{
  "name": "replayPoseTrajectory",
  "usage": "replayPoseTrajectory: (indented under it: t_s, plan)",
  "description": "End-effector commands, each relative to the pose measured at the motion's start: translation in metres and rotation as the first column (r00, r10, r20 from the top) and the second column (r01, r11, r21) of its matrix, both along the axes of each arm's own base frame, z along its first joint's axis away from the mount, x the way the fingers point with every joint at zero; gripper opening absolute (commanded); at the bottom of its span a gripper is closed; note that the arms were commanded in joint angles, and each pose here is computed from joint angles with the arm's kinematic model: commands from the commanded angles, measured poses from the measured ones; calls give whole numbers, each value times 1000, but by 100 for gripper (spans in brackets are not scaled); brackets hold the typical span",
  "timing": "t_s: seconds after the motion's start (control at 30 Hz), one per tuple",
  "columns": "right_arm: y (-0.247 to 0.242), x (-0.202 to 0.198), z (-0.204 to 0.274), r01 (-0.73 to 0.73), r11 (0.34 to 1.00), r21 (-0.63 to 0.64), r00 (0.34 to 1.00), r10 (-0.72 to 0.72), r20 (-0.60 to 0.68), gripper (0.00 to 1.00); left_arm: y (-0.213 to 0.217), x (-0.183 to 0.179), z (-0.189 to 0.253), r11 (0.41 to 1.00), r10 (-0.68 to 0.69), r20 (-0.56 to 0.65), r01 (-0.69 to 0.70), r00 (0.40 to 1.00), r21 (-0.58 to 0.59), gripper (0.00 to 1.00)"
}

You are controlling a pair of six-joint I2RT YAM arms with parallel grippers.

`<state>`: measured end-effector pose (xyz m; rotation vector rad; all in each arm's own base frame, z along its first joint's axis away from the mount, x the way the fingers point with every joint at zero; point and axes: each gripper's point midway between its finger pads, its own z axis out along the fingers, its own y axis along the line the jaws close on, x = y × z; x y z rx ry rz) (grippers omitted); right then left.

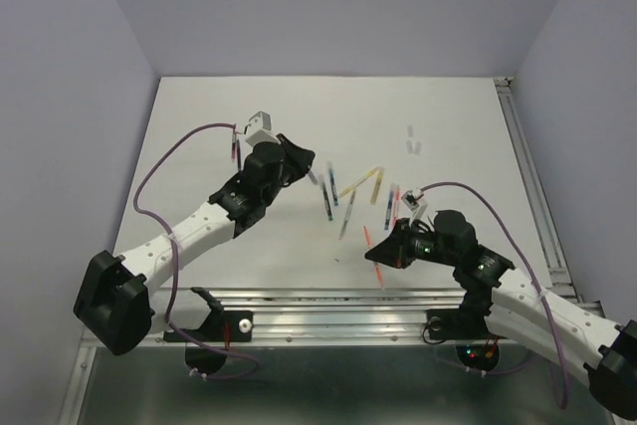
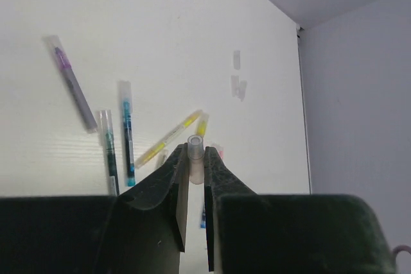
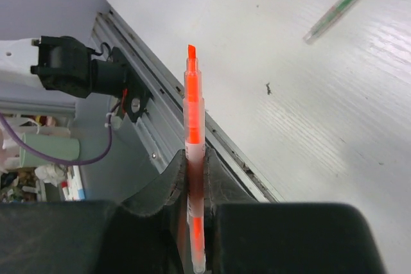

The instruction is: Open the pen caps

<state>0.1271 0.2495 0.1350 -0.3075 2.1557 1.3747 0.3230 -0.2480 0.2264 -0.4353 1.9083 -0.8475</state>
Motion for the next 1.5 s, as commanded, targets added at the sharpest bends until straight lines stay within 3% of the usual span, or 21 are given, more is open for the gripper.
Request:
replayPoseTrajectory:
  t_s: [0.0, 0.1, 0.13, 0.23, 0.27, 0.33, 0.37, 0.53, 0.7, 0.73, 0.8, 1.0, 1.23, 1.3, 1.37, 1.47]
  plan:
    - [-13, 20, 6, 137, 988, -69, 991, -136, 15, 1, 5, 19, -1, 999, 39, 9, -40, 999, 37, 0]
    - [-38, 51, -4, 347, 914, -211, 937, -349, 31, 1, -11, 34, -9, 997, 1, -9, 0, 1000, 74, 0]
    - [-65, 74, -1, 536, 799, -272, 838, -544, 50, 1, -23, 44, -14, 994, -31, -15, 33, 999, 100, 0]
    - [-100, 99, 20, 726, 628, -281, 679, -721, 142, 1, -54, 65, -4, 988, -113, -2, 112, 994, 108, 0]
    - [-103, 103, 28, 745, 614, -260, 660, -734, 158, 1, -66, 75, -30, 981, -133, -51, 139, 990, 137, 0]
    - [-106, 111, 49, 776, 600, -194, 631, -749, 202, 1, -89, 91, -25, 973, -183, -46, 188, 982, 131, 0]
    - [-110, 113, 54, 790, 585, -184, 613, -760, 215, 1, -100, 98, -55, 966, -200, -98, 213, 975, 148, 0]
    - [-135, 125, 63, 870, 452, -195, 492, -820, 294, 1, -158, 137, -78, 942, -303, -92, 313, 949, 126, 0]
    - [-135, 127, 62, 870, 456, -186, 493, -811, 314, 1, -202, 157, -85, 915, -392, -68, 396, 918, 80, 0]
    - [-135, 128, 63, 872, 455, -180, 490, -810, 323, 1, -211, 166, -69, 913, -402, -29, 403, 915, 59, 0]
    - [-135, 128, 60, 869, 459, -188, 496, -804, 329, 1, -223, 169, -96, 901, -429, -75, 432, 900, 35, 0]
    - [-135, 126, 63, 866, 468, -176, 500, -800, 331, 1, -252, 172, -110, 878, -477, -100, 478, 873, -15, 1]
    - [-135, 125, 65, 863, 477, -168, 505, -798, 330, 2, -252, 172, -117, 889, -455, -116, 457, 883, -6, 23]
    - [-136, 124, 66, 863, 477, -163, 504, -798, 330, 2, -253, 170, -118, 885, -462, -116, 465, 879, -1, 25]
    - [-135, 124, 65, 860, 483, -166, 510, -794, 330, 2, -251, 169, -122, 886, -456, -127, 463, 881, 27, 38]
    - [-135, 124, 64, 859, 483, -173, 512, -791, 334, 3, -245, 168, -129, 892, -435, -157, 448, 887, 59, 46]
